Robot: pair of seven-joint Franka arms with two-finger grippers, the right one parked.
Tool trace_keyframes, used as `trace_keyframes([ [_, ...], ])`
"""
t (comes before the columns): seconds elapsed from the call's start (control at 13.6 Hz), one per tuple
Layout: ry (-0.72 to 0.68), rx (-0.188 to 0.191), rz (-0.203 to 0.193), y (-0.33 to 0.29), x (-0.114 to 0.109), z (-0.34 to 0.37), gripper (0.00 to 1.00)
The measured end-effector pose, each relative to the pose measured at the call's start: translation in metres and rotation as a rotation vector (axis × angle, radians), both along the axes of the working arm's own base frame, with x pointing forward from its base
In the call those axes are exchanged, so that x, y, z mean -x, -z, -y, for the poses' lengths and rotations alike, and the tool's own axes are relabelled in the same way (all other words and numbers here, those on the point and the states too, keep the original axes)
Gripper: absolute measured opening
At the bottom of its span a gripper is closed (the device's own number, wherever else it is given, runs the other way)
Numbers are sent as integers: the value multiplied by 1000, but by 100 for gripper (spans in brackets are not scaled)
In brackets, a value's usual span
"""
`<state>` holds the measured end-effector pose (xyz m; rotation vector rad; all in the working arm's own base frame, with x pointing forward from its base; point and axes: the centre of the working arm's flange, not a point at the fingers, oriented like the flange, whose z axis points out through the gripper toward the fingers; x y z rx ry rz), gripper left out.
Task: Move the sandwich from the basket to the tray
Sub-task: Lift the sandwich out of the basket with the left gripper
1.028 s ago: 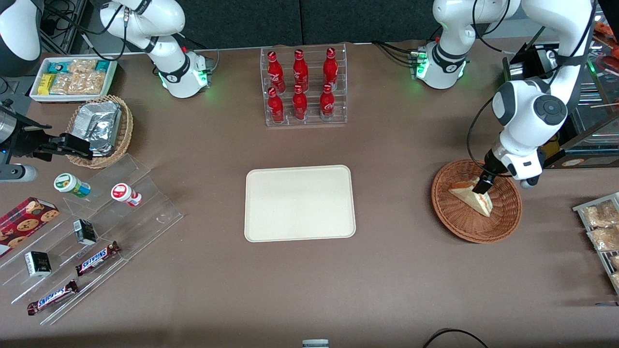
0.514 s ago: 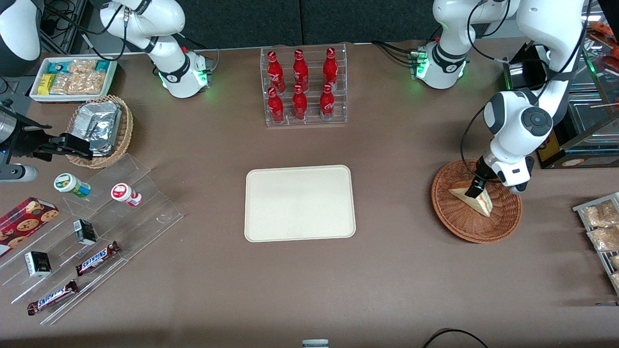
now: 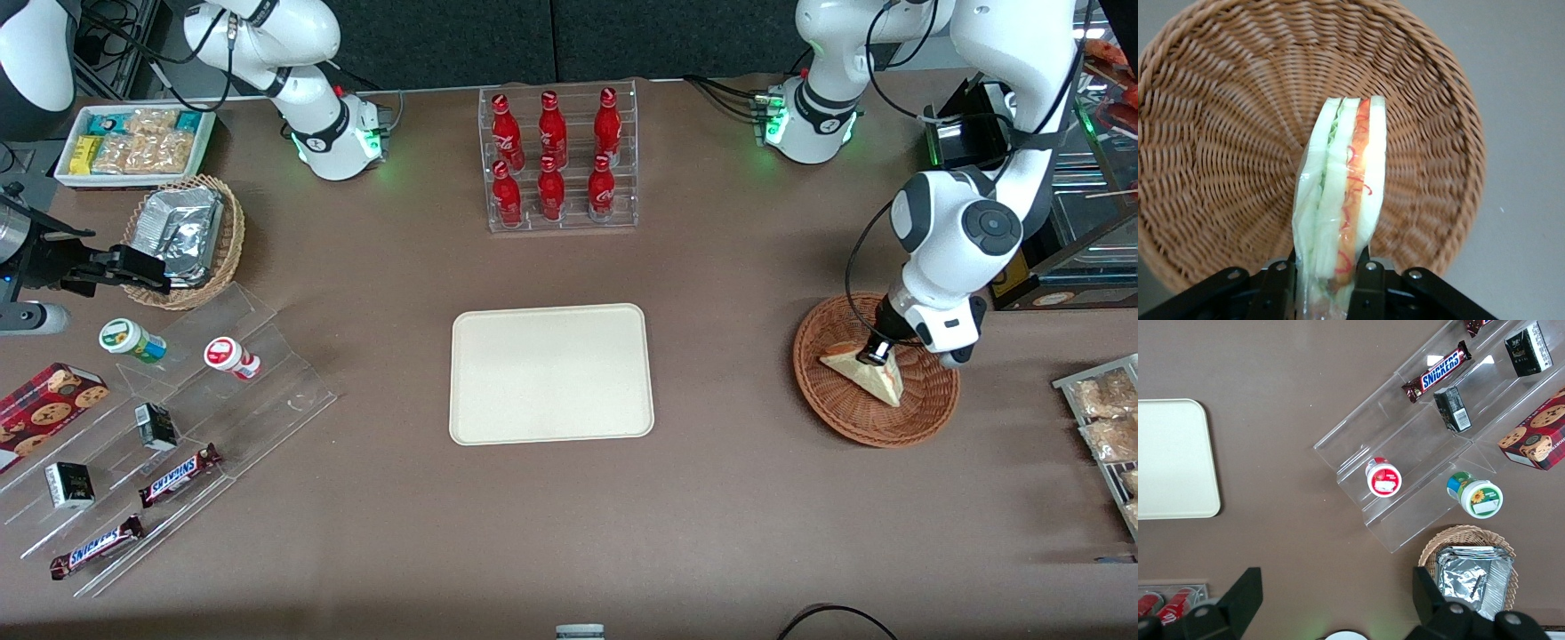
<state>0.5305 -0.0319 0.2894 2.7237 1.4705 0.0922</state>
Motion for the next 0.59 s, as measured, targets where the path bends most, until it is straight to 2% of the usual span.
trace_keyframes([
  [0.22,71,-7,-73,-39,-17,36,22],
  [0.29,108,-22,-91,-53,-19,51,17],
  [0.44,196,-60,-126,-81,-18,87,15],
  [0.59,283,-71,-125,-106,-14,136,15],
])
